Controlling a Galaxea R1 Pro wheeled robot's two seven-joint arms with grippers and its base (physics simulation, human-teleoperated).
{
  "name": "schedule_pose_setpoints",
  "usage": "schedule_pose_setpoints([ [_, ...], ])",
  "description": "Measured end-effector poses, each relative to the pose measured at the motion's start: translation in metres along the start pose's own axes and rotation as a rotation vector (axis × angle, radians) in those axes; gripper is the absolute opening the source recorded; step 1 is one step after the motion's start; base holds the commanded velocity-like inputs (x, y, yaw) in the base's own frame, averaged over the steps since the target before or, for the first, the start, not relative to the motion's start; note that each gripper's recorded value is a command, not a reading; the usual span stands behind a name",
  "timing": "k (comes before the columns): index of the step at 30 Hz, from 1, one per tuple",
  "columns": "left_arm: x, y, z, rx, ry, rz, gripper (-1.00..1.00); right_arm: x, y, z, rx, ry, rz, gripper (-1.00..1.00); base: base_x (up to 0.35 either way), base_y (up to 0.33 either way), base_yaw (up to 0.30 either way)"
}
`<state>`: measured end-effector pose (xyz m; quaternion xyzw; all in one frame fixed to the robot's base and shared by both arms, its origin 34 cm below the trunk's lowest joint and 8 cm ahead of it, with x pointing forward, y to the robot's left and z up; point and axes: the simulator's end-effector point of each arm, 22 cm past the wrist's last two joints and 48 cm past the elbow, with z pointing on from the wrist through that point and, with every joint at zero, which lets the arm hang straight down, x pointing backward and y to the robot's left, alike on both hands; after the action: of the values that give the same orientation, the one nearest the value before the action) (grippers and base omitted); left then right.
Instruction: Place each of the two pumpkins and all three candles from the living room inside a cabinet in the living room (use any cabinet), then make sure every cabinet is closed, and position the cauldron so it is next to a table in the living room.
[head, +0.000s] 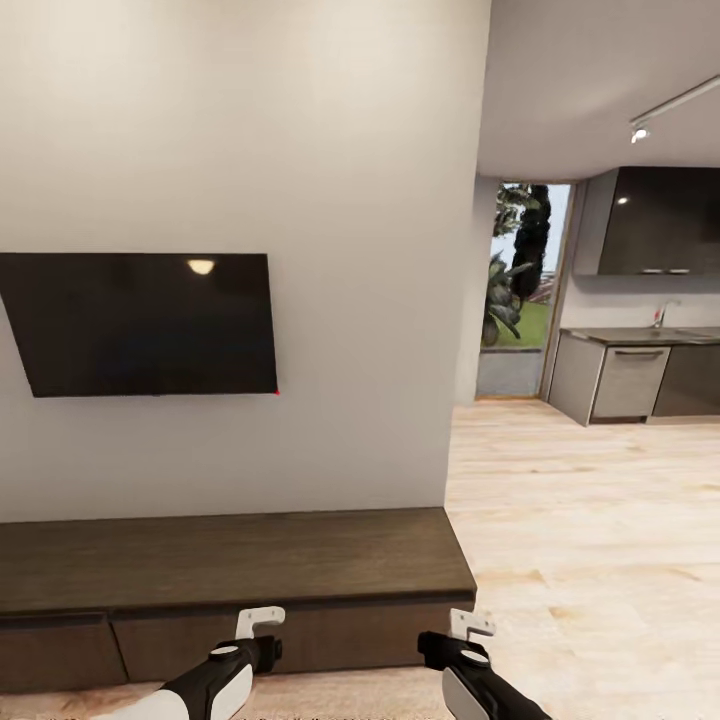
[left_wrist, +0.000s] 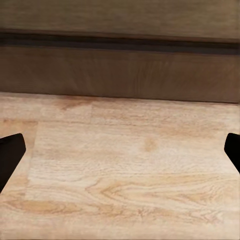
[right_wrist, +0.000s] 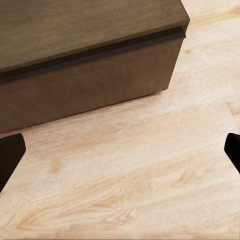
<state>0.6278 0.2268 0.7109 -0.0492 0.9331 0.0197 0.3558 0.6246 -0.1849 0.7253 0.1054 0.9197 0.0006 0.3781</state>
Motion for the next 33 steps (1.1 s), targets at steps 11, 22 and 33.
schedule_pose_setpoints([
  [11, 0.004, 0.001, -0.008, -0.002, 0.023, 0.003, 1.0, 0.0, 0.006, -0.007, -0.026, 0.02, -0.002, 1.0, 0.0, 0.0, 0.0],
  [22, 0.005, 0.001, -0.015, -0.003, 0.042, 0.006, 1.0, 0.0, 0.005, -0.015, -0.023, 0.038, -0.005, 1.0, 0.0, 0.0, 0.0],
  [33, 0.007, 0.002, -0.023, -0.005, 0.06, 0.009, 1.0, 0.001, 0.004, -0.022, -0.019, 0.056, -0.006, 1.0, 0.0, 0.0, 0.0],
])
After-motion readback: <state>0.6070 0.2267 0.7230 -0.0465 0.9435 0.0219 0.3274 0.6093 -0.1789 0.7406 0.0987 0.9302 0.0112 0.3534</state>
